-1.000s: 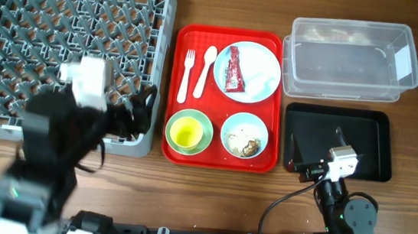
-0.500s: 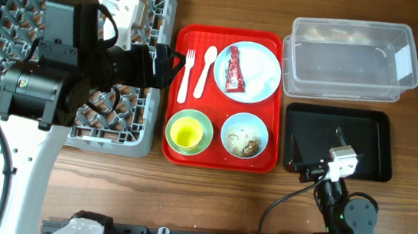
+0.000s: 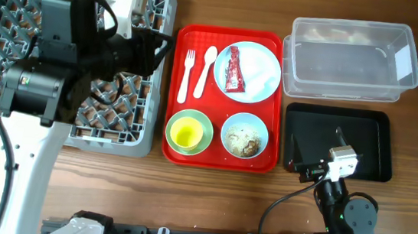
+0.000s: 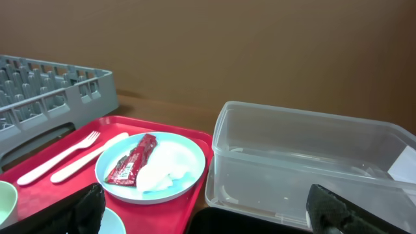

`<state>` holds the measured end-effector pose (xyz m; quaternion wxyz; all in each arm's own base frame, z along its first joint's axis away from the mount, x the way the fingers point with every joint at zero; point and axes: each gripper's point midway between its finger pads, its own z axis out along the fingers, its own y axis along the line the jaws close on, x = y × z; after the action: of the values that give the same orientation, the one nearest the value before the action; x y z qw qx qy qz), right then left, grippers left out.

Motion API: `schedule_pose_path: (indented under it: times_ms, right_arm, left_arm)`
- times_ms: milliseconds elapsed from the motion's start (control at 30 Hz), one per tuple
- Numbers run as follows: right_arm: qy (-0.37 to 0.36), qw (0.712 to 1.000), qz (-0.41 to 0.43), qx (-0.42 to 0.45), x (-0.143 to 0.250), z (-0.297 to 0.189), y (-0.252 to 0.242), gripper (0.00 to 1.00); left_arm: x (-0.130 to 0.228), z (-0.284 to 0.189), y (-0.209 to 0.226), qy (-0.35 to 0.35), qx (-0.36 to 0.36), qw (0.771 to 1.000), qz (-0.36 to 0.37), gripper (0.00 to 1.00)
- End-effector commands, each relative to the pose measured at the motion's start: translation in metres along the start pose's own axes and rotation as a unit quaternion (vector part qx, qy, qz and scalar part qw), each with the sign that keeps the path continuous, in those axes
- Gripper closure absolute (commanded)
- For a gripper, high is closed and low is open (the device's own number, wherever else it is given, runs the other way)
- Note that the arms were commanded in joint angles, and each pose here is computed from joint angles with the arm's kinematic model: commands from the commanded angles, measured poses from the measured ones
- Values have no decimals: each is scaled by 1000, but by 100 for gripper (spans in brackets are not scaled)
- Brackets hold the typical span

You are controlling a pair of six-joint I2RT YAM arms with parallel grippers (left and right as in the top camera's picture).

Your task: Sort waste into correct bins and load items into the dishwasher rack

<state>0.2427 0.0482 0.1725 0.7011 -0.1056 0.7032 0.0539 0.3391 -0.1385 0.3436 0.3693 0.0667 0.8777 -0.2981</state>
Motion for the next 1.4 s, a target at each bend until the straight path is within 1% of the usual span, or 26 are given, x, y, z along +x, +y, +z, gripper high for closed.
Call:
schedule_pose_path:
  times_ms: [0, 133, 200, 333, 367, 400, 467, 500, 533, 567, 600, 1167, 1300, 1367]
  right_arm:
    - [-3, 1000, -3, 0, -1, 0, -1, 0]
    - [-3, 1000, -3, 0, -1, 0, -1, 0]
    - [-3, 1000, -3, 0, -1, 0, -1, 0]
    - [-3, 1000, -3, 0, -1, 0, -1, 0]
    - [-3, 1000, -3, 0, -1, 0, -1, 0]
    - [-3, 1000, -3, 0, -1, 0, -1, 0]
    - [-3, 1000, -3, 0, -1, 0, -1, 0]
    - [-3, 1000, -3, 0, -1, 0, -1, 0]
    - [-3, 1000, -3, 0, -1, 0, -1, 0]
    - [-3, 1000, -3, 0, -1, 0, -1, 0]
    - [-3, 1000, -3, 0, -1, 0, -1, 0]
    - [-3, 1000, -3, 0, -1, 0, -1, 0]
    - [-3, 1000, -3, 0, -1, 0, -1, 0]
    - [-3, 1000, -3, 0, -1, 0, -1, 0]
  left_arm:
    - [1, 26, 12, 28, -1, 997, -78, 96]
    - [28, 60, 16, 96, -6, 990, -102, 96]
    - [46, 78, 12, 135, -6, 986, -100, 92]
    - [69, 97, 8, 176, -24, 980, -91, 88]
    - [73, 98, 5, 181, -25, 979, -87, 83]
    - [76, 99, 2, 186, -28, 979, -82, 74]
    - [80, 100, -2, 191, -28, 978, -77, 53]
    - [80, 100, -2, 191, -28, 978, -77, 60]
    - [80, 100, -2, 191, -27, 978, -77, 78]
    - [80, 100, -2, 191, -27, 978, -77, 89]
    - [79, 100, -2, 190, -27, 978, -77, 96]
    - [81, 99, 6, 191, -46, 978, -76, 96]
    - [70, 102, 15, 165, -72, 982, -64, 96]
    - [66, 103, 15, 156, -72, 983, -60, 96]
